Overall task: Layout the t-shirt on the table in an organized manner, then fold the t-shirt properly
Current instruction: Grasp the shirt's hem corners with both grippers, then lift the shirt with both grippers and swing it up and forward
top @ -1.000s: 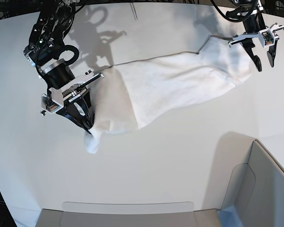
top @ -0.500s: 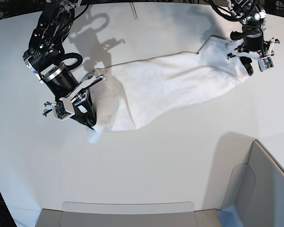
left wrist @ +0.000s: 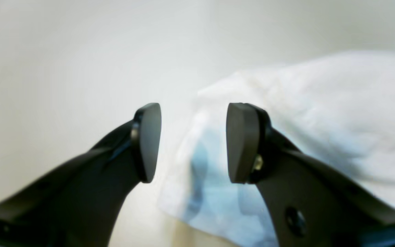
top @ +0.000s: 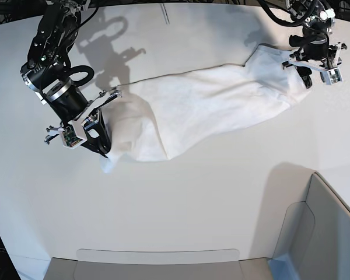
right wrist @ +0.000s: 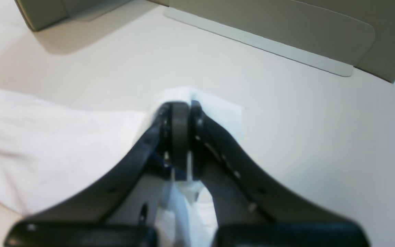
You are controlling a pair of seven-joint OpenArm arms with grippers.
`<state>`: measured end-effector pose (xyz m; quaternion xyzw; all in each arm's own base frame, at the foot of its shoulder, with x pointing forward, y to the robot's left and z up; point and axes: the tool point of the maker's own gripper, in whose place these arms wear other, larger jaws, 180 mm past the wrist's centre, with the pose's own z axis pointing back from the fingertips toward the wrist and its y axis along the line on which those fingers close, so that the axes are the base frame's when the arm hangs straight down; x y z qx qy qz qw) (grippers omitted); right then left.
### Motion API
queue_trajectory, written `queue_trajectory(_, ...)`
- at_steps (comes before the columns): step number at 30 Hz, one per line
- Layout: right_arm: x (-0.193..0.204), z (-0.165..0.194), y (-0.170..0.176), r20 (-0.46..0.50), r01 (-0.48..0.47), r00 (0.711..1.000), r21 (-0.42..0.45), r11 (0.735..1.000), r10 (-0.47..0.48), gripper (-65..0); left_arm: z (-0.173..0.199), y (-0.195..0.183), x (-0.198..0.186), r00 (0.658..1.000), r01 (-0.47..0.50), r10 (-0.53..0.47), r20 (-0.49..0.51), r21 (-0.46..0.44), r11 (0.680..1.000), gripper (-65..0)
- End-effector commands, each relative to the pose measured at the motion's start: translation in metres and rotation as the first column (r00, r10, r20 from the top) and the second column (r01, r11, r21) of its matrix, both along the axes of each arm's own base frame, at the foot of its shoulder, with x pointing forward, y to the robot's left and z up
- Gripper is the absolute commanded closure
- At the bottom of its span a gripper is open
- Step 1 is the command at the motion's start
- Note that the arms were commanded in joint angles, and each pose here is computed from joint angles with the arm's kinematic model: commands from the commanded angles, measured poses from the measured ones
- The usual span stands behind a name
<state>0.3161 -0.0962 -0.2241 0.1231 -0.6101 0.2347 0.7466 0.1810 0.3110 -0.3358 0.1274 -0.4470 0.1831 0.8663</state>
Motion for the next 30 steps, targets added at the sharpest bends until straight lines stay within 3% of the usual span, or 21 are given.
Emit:
queue_trajectory(1,0.002,0.013,0.003,0.049,-0.019,0.999,0.019,1.000,0.018,0.0,0.008,0.008,-0.007,0.998,-0.043,0.044,0.037,-0.023,0.999,-33.1)
queue_trajectory(4,0.002,0.012,0.003,0.044,-0.018,0.999,0.020,1.000,0.017,0.0,0.014,0.025,-0.024,0.992,-0.097,0.107,0.067,-0.144,0.985,-36.4)
queue_trajectory(8,0.000,0.009,0.003,0.035,-0.019,0.999,0.020,1.000,0.018,0.0,0.015,0.029,-0.039,0.999,-0.002,0.010,0.031,-0.235,0.972,-37.1)
queue_trajectory(12,-0.001,0.007,0.003,0.031,-0.019,0.999,0.020,1.000,0.018,0.0,0.005,0.044,-0.059,0.996,-0.087,0.094,0.010,-0.303,0.949,-37.1)
queue_trajectory(18,-0.001,0.007,0.002,0.029,-0.018,0.999,0.020,1.000,0.017,0.0,-0.032,0.027,-0.054,0.997,-0.054,0.026,-0.075,-0.404,0.913,-37.1)
queue_trajectory(22,-0.001,0.007,0.002,0.029,-0.018,0.999,0.020,1.000,0.017,0.0,-0.062,0.021,-0.057,0.994,-0.072,0.021,-0.110,-0.489,0.869,-37.1)
queue_trajectory(30,-0.001,0.006,0.001,0.028,-0.014,1.000,0.020,1.000,0.014,0.0,-0.068,0.031,-0.054,0.993,-0.081,0.025,-0.117,-0.497,0.864,-37.1)
